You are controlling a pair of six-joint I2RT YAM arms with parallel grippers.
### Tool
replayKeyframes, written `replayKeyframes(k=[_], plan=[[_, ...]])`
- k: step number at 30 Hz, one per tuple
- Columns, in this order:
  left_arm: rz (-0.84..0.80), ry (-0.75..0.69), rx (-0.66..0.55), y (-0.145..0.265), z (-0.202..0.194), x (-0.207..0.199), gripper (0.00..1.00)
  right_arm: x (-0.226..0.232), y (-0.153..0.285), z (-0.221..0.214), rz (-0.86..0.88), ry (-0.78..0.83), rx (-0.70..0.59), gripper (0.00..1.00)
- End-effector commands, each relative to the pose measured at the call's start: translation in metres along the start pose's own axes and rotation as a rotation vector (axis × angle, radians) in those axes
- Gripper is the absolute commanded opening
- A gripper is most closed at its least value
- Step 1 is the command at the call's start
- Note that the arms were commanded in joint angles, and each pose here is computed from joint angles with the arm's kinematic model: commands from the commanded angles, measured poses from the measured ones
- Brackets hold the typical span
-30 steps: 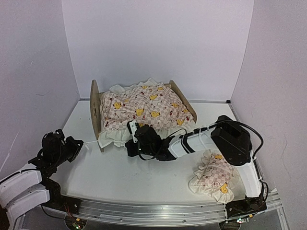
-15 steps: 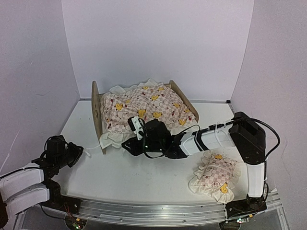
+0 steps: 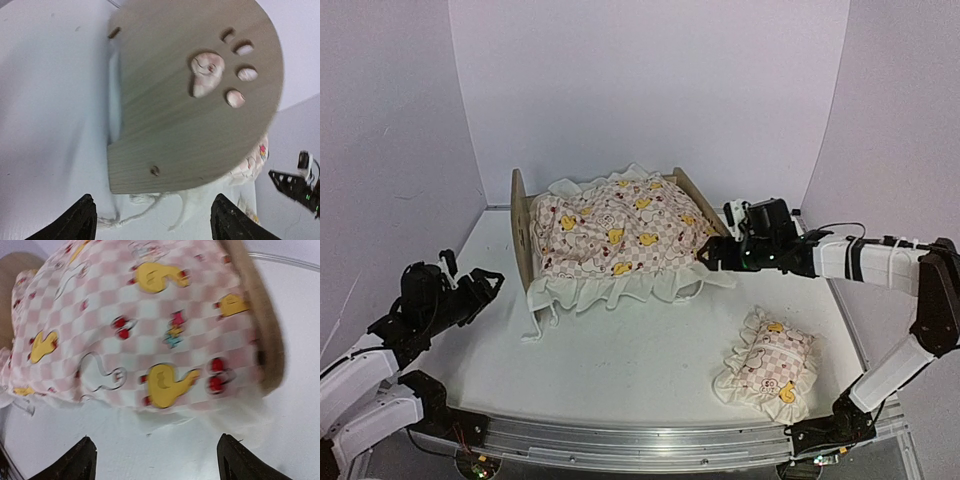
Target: Set up the pet bed
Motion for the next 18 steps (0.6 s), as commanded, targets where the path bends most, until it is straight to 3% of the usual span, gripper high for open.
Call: replayKeyframes(k=[1, 5, 11, 14, 18], plan=[[-0.121, -0.152, 0.063, -0.002, -0.012, -0.039, 0.81, -0.02, 0.003, 0.007, -0.077, 0.033, 0.061, 0.87], [-0.11, -0.155, 0.087, -0.013, -0.028, -0.042, 0.82, -0.033, -0.001, 0.015, -0.247, 0.089, 0.06, 0.9], [-0.155, -0.174, 0.132, -0.037, -0.031, -0.055, 0.78, -0.046, -0.022, 0.015, -0.351, 0.14, 0.069, 0.88], [-0.118, -0.174, 0.139, -0.043, -0.033, -0.052, 0.71, -0.053, -0.033, 0.02, -0.387, 0.129, 0.035, 0.72], [-0.02, -0.154, 0.128, -0.047, -0.041, -0.034, 0.61, -0.062, -0.03, 0.034, -0.516, 0.088, -0.114, 0.54]])
Point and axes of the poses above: each gripper's point midway between its finger pads, its own y axis back along the fingers, its own x axis along the line the jaws close on, z = x × y, the point moved 10 cm from there along y, back along the fingers, and after that the axes turned 2 degrees about -y, right-handed, at the moved point
